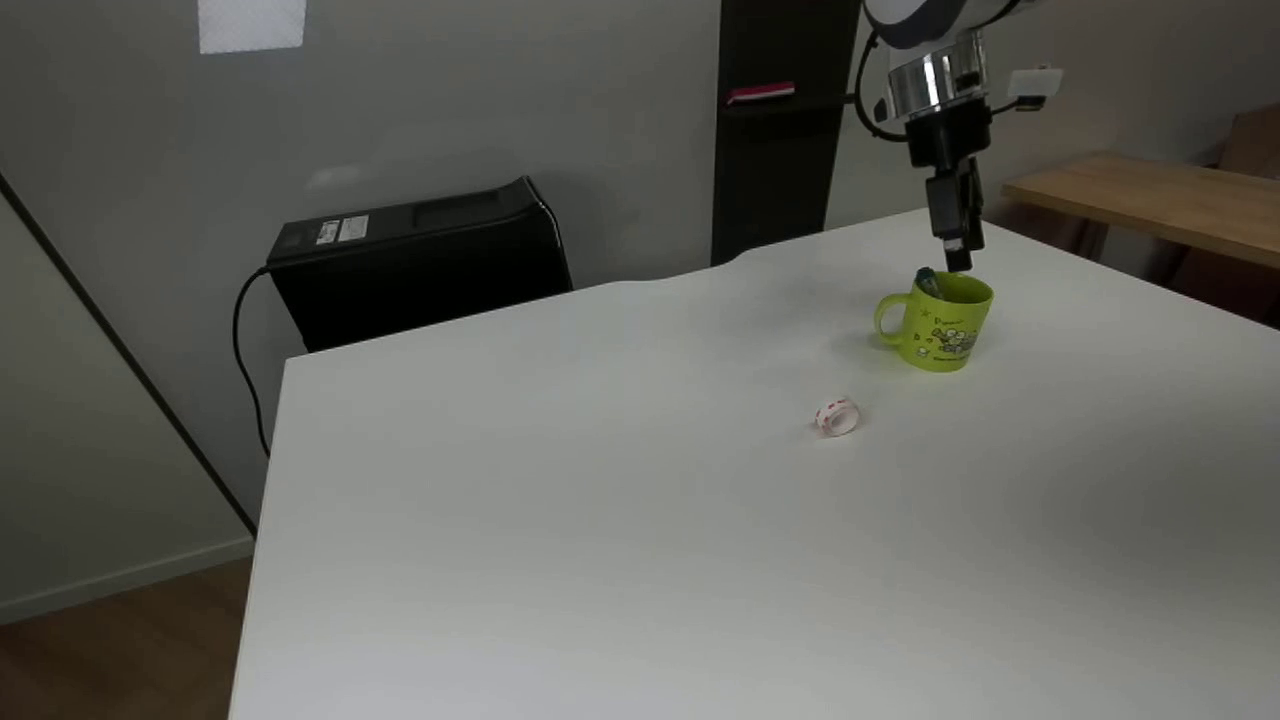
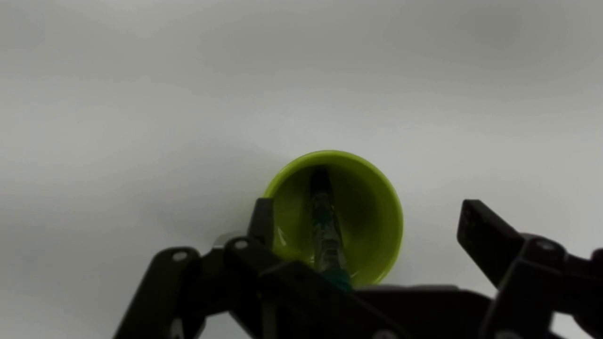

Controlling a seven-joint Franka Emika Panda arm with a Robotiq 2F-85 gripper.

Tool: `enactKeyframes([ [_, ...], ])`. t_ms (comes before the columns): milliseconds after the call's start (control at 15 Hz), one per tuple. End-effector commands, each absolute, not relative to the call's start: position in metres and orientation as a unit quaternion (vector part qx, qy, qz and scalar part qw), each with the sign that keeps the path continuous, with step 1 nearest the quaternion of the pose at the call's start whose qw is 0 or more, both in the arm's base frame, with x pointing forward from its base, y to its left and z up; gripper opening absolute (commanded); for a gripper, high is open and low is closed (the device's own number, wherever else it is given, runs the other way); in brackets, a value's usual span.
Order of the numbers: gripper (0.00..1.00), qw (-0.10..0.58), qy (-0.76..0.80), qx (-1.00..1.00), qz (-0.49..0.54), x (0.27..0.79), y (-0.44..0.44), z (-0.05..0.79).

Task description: Take the marker out of the mug and put it on the table

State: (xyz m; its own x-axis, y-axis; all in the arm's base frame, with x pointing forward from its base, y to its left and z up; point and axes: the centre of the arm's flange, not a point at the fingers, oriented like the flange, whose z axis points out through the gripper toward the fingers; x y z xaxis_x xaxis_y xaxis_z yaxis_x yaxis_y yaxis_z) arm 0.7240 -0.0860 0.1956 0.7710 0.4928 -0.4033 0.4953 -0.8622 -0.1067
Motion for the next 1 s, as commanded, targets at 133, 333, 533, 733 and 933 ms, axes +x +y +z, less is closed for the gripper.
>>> enactKeyframes([
  [133,1.00,0.028,0.253,0.949,-0.187,0.755,-0.087,0.184],
  [333,1.00,0.037,0.250,0.954,-0.162,0.762,-0.086,0.181],
  [533,1.00,0.039,0.248,0.956,-0.149,0.767,-0.085,0.178],
  [733,1.00,0.041,0.248,0.957,-0.145,0.770,-0.082,0.173],
  [933,1.00,0.043,0.245,0.958,-0.144,0.772,-0.080,0.169],
])
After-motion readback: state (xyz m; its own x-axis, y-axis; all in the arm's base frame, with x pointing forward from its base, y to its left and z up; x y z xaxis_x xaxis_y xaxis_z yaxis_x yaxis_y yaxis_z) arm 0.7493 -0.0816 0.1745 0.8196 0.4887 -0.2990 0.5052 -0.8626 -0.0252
